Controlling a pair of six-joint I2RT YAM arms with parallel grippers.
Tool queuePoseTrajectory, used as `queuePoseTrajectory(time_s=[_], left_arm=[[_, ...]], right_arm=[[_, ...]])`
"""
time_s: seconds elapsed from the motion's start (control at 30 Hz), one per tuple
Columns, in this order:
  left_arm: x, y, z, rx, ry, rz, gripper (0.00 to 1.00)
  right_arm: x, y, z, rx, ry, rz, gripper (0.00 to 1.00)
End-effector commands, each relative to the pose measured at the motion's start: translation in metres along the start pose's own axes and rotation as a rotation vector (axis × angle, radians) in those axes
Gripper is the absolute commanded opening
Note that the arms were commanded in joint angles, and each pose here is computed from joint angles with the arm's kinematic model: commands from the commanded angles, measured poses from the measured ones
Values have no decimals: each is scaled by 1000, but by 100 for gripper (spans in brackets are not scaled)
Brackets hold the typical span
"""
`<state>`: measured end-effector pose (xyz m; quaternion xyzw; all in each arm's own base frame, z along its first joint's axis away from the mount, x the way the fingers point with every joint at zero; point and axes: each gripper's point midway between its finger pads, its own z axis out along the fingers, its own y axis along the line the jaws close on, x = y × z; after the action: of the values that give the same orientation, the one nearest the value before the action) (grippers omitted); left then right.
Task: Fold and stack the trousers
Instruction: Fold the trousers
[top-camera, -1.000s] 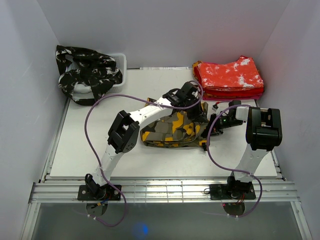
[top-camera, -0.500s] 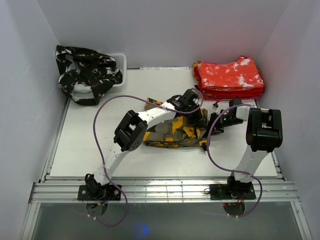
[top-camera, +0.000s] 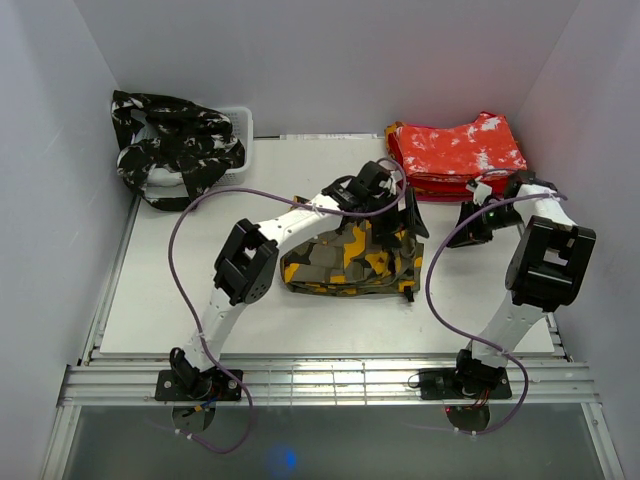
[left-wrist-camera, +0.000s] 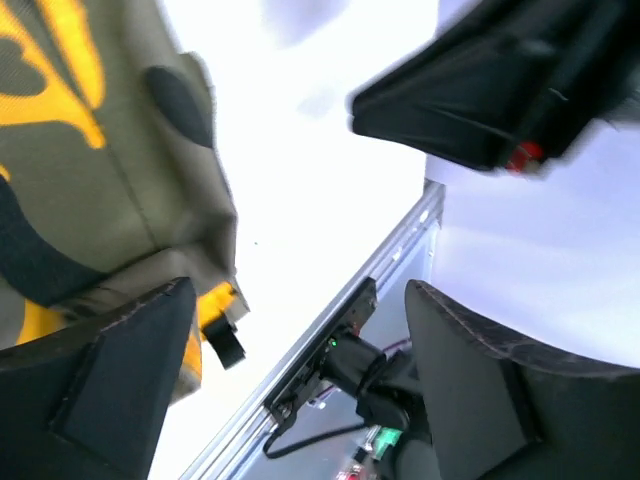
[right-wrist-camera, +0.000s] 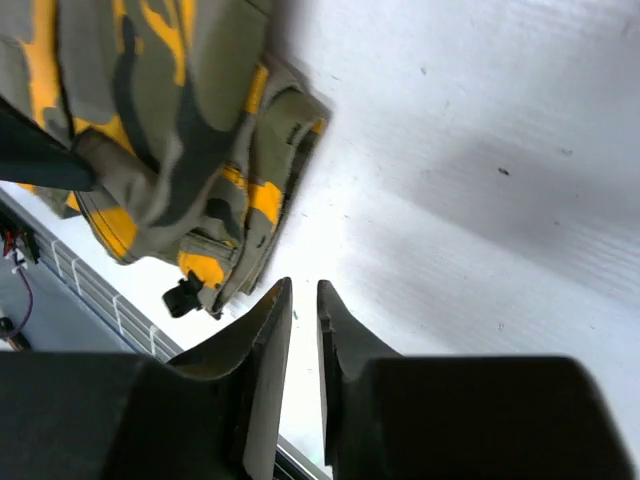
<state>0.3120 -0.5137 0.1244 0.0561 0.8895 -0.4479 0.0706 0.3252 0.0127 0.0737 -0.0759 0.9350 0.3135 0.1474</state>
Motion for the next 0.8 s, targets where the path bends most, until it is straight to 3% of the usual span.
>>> queuePoseTrajectory(time_s=[0.0, 0.23, 0.27, 0.47, 0.53, 0.6, 0.77], left_arm=[[-20, -82, -82, 162, -117, 170, 98], [-33, -52, -132, 120, -185, 193, 98], [-38, -33, -138, 96, -197, 207, 98], [-53, 7, -200, 140, -213, 398, 97], [-54, 31, -213, 145, -186, 392, 88], [-47, 51, -215, 150, -138, 359, 69], [-24, 95, -217, 227, -25, 191, 51]], right_arm=[[-15, 32, -20, -78, -22, -30, 23], [-46, 77, -21, -199, -118, -103, 39], [-52, 82, -19, -210, -131, -133, 43], [-39, 132, 22, -320, -44, -248, 43], [-25, 147, 41, -348, 11, -277, 43], [-11, 147, 49, -350, 52, -271, 40], [37, 128, 54, -318, 175, -188, 29]])
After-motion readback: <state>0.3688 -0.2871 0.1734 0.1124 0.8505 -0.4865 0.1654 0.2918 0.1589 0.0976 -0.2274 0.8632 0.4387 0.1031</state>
